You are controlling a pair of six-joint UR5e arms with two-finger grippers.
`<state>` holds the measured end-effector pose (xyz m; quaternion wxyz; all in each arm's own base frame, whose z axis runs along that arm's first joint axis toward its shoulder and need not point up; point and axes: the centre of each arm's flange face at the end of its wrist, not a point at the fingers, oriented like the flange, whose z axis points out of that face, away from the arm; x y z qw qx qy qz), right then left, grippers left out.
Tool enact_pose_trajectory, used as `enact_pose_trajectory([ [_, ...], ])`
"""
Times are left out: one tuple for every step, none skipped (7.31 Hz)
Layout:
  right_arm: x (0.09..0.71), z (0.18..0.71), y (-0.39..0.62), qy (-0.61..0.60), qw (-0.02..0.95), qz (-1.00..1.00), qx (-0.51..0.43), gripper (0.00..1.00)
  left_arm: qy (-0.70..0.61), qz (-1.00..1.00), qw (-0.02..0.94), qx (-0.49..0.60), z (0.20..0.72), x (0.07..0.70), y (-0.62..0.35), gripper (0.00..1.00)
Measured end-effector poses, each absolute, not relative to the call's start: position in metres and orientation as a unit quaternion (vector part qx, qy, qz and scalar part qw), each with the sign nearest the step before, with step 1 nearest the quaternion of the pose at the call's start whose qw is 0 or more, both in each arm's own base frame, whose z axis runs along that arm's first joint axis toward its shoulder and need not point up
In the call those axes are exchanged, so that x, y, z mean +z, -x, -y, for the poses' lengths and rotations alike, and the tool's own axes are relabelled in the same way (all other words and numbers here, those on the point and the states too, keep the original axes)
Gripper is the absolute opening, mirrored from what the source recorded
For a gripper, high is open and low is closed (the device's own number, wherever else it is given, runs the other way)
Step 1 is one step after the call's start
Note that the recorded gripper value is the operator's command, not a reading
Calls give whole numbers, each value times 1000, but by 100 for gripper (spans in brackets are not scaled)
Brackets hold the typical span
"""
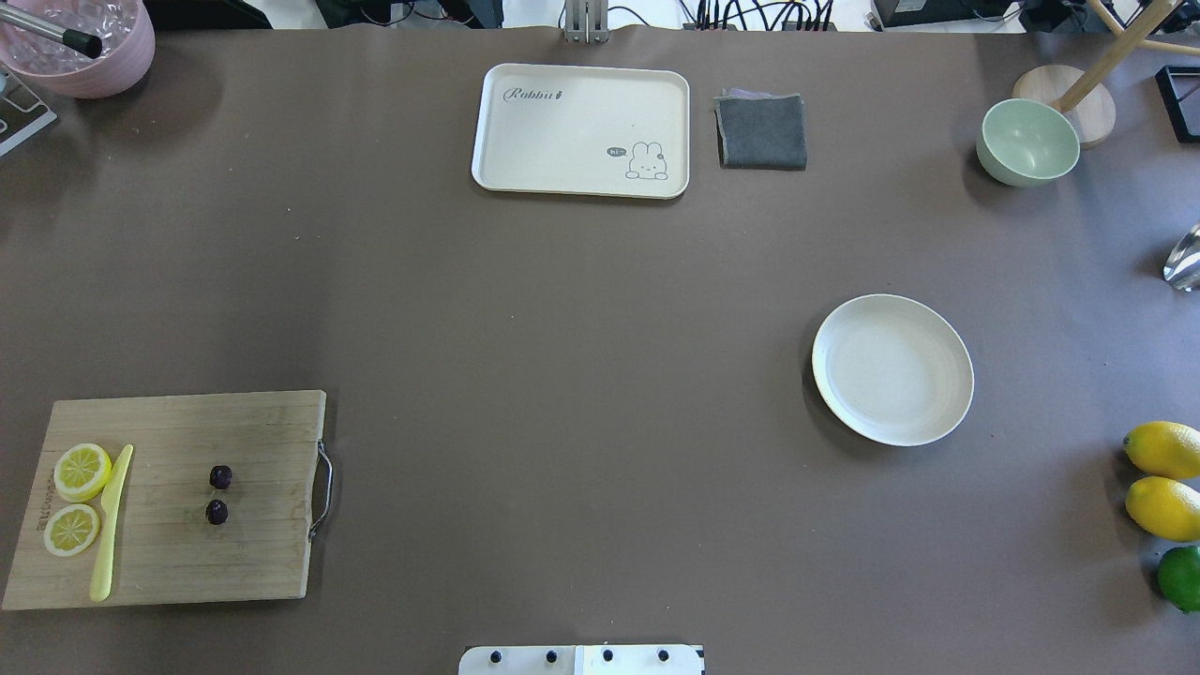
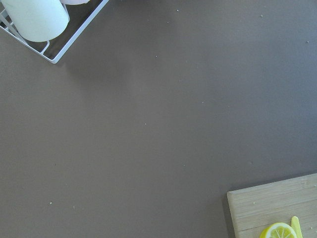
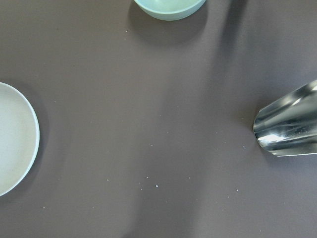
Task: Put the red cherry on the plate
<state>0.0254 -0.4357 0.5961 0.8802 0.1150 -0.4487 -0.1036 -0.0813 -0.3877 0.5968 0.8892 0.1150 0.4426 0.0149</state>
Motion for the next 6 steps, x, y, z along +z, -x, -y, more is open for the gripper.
enact_pose_trajectory([
  [596, 435, -25, -119, 879, 450, -106, 100, -115, -443, 889, 15, 388, 597, 81, 98],
  [597, 433, -25, -123, 877, 451, -109, 100, -114, -443, 889, 13, 388, 597, 81, 98],
  [597, 431, -24, -126, 875, 455, -111, 100, -111, -444, 889, 11, 388, 596, 80, 98],
  [597, 430, -20, -126, 871, 460, -116, 100, -109, -445, 889, 11, 389, 596, 77, 98],
  [595, 432, -9, -125, 868, 463, -129, 100, -107, -446, 889, 14, 391, 596, 73, 98],
  [589, 438, 7, -120, 867, 465, -136, 99, -105, -448, 888, 17, 391, 596, 70, 98],
])
